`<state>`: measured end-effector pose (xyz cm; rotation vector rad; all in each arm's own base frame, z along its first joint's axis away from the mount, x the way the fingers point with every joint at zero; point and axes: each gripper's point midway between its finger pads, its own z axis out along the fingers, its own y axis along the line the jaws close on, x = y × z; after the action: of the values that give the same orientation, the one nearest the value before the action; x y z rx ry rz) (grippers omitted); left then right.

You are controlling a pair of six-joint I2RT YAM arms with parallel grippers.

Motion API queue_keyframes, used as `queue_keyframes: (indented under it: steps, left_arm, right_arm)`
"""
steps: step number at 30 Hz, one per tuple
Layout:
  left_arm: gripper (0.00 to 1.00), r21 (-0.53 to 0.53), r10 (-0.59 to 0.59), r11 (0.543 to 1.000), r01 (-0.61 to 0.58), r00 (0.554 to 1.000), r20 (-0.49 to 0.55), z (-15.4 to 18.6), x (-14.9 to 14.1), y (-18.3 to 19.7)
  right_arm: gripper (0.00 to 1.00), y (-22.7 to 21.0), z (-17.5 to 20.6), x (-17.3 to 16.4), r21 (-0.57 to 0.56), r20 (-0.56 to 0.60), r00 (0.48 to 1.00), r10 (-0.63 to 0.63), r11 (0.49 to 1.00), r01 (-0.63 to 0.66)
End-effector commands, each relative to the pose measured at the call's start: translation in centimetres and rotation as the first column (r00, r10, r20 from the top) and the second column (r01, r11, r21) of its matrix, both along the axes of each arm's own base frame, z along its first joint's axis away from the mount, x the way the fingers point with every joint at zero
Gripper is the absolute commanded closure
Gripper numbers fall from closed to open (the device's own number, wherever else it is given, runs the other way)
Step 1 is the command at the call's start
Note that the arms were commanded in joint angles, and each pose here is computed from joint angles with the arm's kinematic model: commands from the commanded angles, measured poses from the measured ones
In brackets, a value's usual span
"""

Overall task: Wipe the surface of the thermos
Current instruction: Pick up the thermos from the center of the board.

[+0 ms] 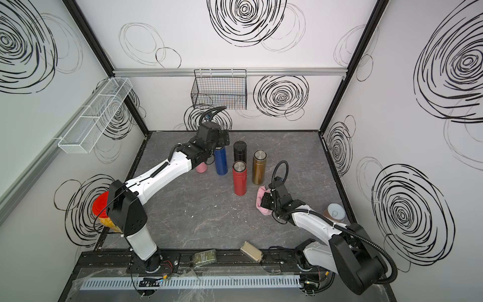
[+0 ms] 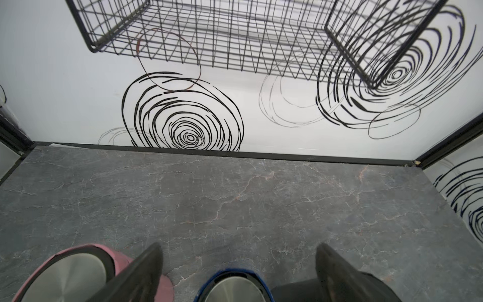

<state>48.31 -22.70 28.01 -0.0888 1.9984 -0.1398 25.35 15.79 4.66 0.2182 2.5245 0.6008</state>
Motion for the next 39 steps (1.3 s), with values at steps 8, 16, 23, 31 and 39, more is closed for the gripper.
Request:
queue_keyframes:
  steps: [8, 16, 23, 31, 39]
  left_arm:
    - [0.11, -0.007, 0.001, 1.0, -0.001, 0.999, -0.034, -2.8, 1.3, -0.5]
    - [0.16, 0.009, 0.001, 1.0, 0.0, 0.998, -0.059, -4.3, 1.2, -0.4]
    - [0.2, 0.023, 0.006, 1.0, -0.004, 0.996, -0.085, -5.9, 0.8, -0.2]
    - [0.24, 0.044, 0.007, 0.999, -0.003, 0.995, -0.1, -7.2, 0.6, -0.3]
    - [0.31, 0.041, 0.005, 0.999, 0.0, 0.995, -0.102, -8.2, 1.0, -0.7]
  right_arm:
    - [1.0, -0.2, 0.2, 0.2, 0.009, 0.003, 1.0, -0.015, 1.0, 0.015]
    - [1.0, -0.3, 0.2, 0.2, 0.009, 0.005, 1.0, -0.017, 1.0, 0.017]
    - [1.0, -0.2, 0.2, 0.1, 0.013, -0.001, 1.0, -0.017, 1.0, 0.017]
    - [1.0, -0.2, 0.3, 0.1, 0.014, 0.0, 1.0, -0.018, 1.0, 0.018]
    - [1.0, -0.5, 0.4, -0.1, 0.012, 0.006, 1.0, -0.023, 1.0, 0.022]
